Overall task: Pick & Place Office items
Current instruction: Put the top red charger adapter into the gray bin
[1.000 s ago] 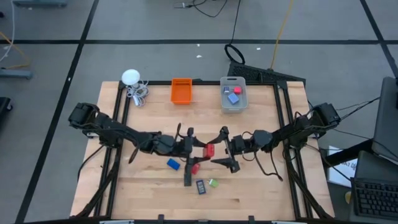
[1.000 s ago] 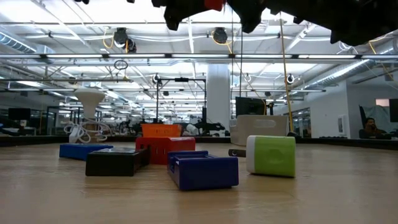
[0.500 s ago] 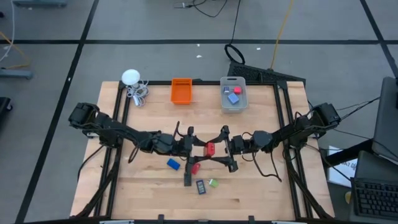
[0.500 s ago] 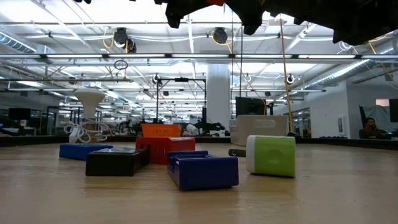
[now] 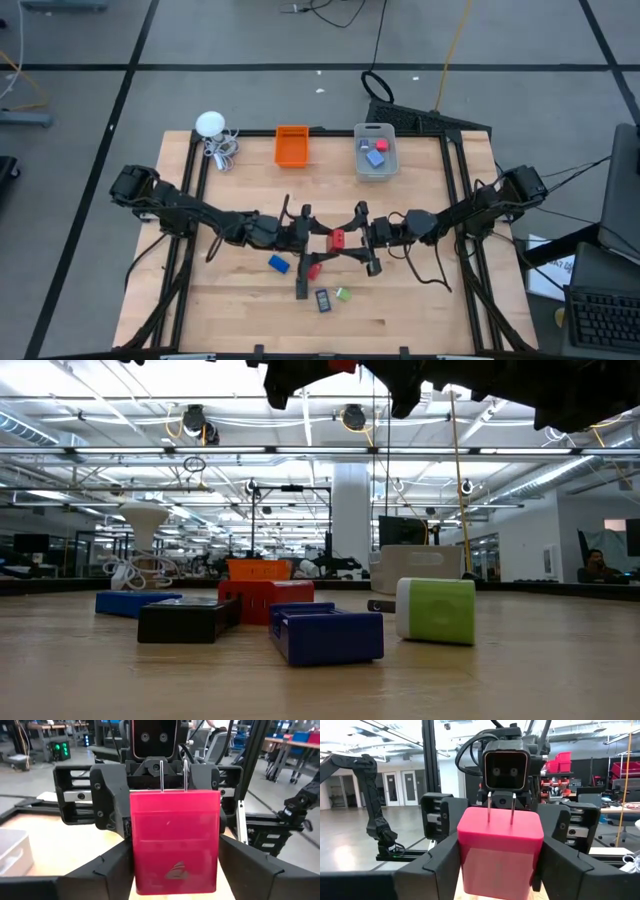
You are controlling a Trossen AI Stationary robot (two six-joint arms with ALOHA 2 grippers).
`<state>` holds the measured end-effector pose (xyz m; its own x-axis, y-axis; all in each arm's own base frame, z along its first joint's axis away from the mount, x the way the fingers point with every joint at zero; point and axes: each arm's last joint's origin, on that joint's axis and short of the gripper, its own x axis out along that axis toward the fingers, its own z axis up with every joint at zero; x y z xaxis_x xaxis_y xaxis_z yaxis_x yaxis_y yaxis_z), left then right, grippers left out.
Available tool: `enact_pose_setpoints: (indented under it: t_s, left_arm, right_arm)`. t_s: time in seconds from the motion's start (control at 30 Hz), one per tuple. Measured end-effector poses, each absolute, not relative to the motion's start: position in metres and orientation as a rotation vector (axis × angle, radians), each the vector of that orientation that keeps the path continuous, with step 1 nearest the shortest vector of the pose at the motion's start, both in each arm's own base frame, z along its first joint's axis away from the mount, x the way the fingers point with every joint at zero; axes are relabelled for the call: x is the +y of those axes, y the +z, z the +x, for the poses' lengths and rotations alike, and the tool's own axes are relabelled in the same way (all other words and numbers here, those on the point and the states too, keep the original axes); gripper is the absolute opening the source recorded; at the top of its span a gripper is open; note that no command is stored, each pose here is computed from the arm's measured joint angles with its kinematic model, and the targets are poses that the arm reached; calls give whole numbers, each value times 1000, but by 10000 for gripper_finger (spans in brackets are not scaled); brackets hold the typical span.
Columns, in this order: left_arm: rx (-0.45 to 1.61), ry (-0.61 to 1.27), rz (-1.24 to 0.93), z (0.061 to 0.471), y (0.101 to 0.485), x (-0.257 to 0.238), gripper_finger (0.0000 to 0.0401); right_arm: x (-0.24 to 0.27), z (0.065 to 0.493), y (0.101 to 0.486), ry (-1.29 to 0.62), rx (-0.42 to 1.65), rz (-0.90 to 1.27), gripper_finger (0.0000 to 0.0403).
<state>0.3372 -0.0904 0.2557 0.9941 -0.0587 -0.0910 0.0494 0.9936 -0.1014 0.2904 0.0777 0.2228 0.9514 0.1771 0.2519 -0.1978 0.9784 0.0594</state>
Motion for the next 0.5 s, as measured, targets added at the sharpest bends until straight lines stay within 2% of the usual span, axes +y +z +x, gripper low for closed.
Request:
enact_pose_setpoints:
  t_s: [0.3,0.5]
  left_arm:
    - [242,-42,-125,320,263,-86,290]
    - [199,-98,-52,300,286,-93,291]
  right_arm:
    - [78,291,223,197,-249,91,213]
    - [78,291,223,197,-245,85,212]
